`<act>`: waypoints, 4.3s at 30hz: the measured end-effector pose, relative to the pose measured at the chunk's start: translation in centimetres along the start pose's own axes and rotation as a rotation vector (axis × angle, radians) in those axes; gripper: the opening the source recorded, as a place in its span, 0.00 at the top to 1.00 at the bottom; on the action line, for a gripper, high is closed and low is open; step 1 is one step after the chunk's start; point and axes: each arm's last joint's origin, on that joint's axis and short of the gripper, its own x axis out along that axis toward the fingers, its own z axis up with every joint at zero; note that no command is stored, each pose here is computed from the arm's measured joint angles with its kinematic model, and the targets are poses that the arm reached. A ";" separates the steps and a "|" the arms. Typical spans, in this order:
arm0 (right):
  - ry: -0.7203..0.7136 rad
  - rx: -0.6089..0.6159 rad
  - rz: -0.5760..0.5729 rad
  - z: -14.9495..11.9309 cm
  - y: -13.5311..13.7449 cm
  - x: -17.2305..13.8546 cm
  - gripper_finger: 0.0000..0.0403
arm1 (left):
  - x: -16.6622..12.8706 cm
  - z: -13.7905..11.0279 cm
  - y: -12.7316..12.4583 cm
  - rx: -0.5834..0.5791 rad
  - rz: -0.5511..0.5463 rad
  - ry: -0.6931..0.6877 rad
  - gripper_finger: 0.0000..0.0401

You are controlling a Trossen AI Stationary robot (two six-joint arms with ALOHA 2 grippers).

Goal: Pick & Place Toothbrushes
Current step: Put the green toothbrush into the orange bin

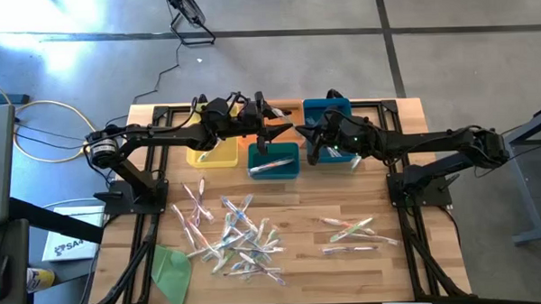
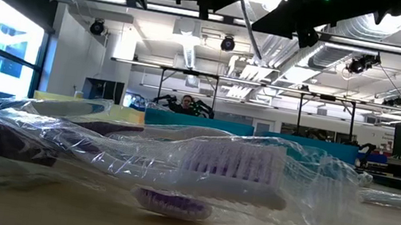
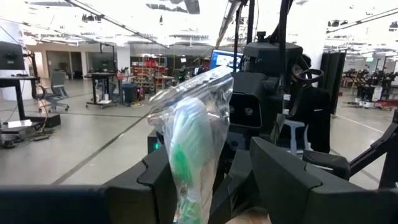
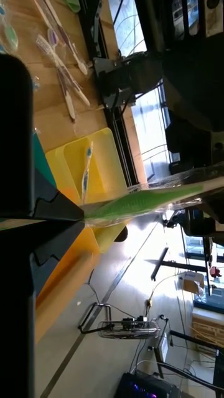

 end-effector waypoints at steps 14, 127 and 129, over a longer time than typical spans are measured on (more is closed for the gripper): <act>0.000 0.000 0.000 0.0 0.0 0.0 1.00 | 0.0 0.0 0.0 -0.001 0.001 0.005 0.63; 0.125 -0.025 -0.161 0.3 -2.2 -3.3 0.52 | 0.1 -9.2 13.9 -0.111 0.214 1.121 0.97; 0.125 -0.026 -0.161 0.3 -2.2 -3.3 0.52 | 0.1 -9.1 13.9 -0.108 0.215 1.117 0.93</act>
